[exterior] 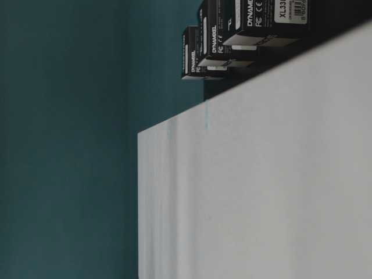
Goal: Place the box from the black base onto the white base.
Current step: 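Move the right gripper over the top black DYNAMIXEL box on the black base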
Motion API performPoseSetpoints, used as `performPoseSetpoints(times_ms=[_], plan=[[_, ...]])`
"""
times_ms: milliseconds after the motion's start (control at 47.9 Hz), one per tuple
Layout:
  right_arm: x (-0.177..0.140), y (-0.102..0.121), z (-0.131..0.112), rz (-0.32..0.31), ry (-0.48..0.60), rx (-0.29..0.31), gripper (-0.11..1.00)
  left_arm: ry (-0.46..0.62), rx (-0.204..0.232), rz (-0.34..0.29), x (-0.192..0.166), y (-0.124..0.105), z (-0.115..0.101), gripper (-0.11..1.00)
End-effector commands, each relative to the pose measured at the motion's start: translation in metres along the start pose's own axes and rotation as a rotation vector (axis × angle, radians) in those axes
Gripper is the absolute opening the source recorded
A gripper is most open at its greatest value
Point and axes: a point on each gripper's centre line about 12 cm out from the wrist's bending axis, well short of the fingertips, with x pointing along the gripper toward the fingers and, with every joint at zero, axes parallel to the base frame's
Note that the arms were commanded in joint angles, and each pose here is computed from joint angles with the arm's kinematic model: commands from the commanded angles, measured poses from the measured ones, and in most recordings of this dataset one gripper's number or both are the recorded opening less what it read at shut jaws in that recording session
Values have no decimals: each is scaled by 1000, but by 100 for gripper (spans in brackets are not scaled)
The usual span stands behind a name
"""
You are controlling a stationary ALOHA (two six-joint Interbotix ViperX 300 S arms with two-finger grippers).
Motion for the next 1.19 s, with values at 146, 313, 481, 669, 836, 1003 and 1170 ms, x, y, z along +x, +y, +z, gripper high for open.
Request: performPoseSetpoints(times_ms=[146, 313, 481, 669, 836, 1003, 1170], plan=[[5, -20, 10, -105, 121, 101, 1, 8, 3, 1, 1, 0, 22, -1], [1, -36, 15, -188, 347, 119, 1, 58, 3, 2, -5, 0, 27, -6], [-11, -59, 18, -317, 508, 132, 1, 69, 2, 3, -8, 1, 32, -6], [-25, -86, 13, -447, 661, 119, 3, 68, 2, 3, -8, 1, 34, -6], [-24, -105, -11, -476, 842, 106, 8, 68, 2, 3, -8, 1, 34, -6], [-14, -130, -25, -504, 895, 117, 15, 66, 0, 3, -9, 1, 34, -6], [2, -142, -33, -447, 892, 144, 28, 69, -1, 5, -9, 1, 34, -6]])
